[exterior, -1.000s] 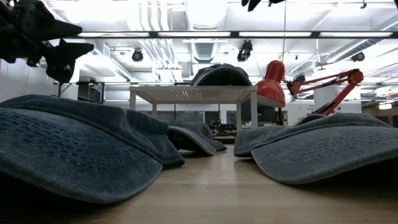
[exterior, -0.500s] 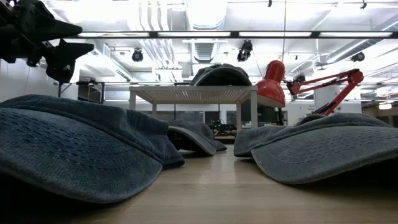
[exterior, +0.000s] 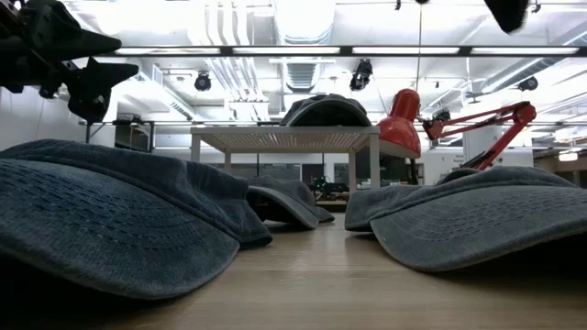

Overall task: Pick & Place hat
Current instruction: Stack the bottom gray cap on top of the other gray cap on the shelf

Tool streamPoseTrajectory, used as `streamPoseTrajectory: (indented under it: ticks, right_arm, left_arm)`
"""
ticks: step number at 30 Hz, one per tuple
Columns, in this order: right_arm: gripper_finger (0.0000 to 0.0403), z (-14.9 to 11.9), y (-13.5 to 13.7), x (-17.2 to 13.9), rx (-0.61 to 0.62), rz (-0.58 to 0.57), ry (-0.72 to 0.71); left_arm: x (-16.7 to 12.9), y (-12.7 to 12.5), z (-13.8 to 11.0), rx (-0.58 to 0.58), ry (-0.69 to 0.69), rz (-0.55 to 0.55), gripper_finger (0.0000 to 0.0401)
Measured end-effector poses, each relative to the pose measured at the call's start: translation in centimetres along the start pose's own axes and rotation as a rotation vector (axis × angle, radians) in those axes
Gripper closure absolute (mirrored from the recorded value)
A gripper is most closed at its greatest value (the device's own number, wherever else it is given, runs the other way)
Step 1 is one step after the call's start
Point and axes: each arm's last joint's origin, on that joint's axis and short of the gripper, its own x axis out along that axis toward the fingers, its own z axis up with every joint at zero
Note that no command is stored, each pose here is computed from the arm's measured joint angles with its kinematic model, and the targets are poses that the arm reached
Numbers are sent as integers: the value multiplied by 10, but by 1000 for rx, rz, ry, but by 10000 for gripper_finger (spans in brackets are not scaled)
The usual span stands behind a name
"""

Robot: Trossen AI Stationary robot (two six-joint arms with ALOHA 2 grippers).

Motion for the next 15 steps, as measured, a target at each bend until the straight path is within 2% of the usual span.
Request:
streamPoseTrajectory:
  ticks: [8, 15]
  right_arm:
    - [321, 2, -3, 18, 28, -56, 20]
    - [263, 3, -1, 22, 36, -44, 14]
  left_arm:
    - [0, 0, 0, 0, 0, 0, 206]
    - [0, 0, 0, 0, 0, 0, 206]
